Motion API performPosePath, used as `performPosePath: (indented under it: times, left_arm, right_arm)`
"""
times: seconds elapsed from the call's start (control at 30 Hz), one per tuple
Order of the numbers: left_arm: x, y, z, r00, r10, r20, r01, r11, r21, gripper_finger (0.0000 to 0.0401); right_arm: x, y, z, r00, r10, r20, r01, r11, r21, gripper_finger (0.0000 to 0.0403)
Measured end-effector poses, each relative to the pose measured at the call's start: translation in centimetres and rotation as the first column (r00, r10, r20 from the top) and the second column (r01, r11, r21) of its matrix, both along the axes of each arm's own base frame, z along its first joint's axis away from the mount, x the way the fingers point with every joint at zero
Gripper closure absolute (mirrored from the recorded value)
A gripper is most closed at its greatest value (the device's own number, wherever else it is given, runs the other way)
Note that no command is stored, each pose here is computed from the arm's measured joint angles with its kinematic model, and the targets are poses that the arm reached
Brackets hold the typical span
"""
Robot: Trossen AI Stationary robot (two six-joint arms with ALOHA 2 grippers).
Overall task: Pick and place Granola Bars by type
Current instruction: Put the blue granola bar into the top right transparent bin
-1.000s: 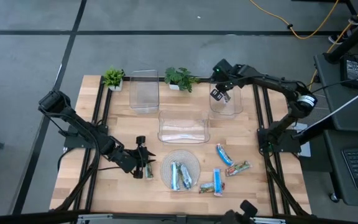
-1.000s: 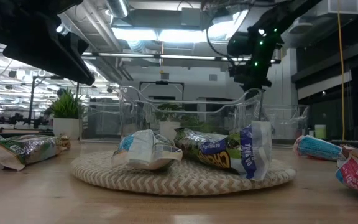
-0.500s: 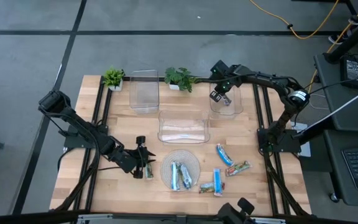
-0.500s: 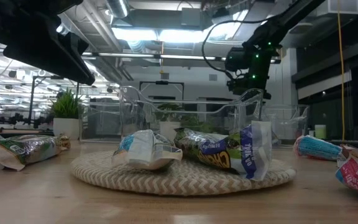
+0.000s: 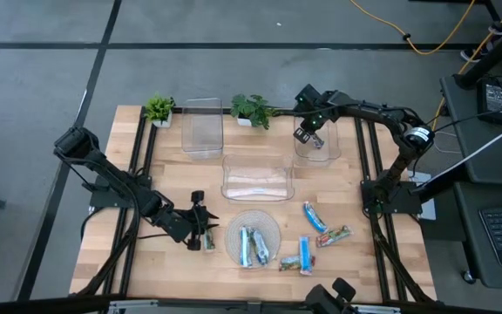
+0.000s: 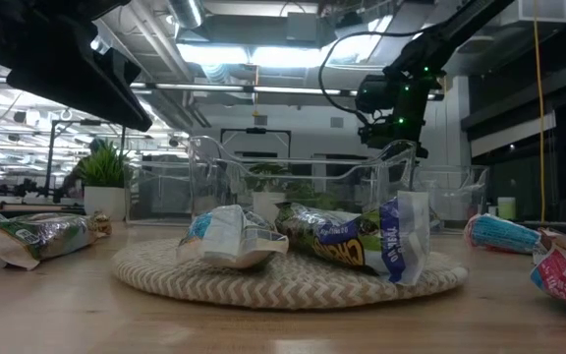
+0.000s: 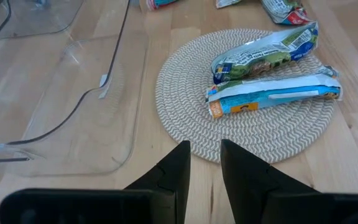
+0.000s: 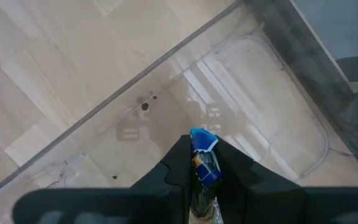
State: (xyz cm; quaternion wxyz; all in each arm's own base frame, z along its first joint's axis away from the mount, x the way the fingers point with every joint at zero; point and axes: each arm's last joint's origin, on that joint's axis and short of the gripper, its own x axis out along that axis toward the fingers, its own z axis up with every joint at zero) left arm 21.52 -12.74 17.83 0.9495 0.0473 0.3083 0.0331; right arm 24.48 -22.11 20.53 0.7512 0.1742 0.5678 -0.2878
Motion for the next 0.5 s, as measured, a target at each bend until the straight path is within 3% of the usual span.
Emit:
performPosePath:
  times: [0.17, 0.5]
  left_arm:
    - [0.0, 0.0, 0.0, 1.0, 0.0, 0.0, 0.0, 1.0, 0.0, 0.0317]
    - [0.0, 0.0, 0.0, 1.0, 0.0, 0.0, 0.0, 1.0, 0.0, 0.0317]
  right_arm:
    - [-0.01, 0.0, 0.0, 1.0, 0.018, -0.006, -0.018, 1.0, -0.004, 0.0337]
    - [-0.02, 0.01, -0.01, 1.0, 0.019, -0.008, -0.019, 1.0, -0.003, 0.0252]
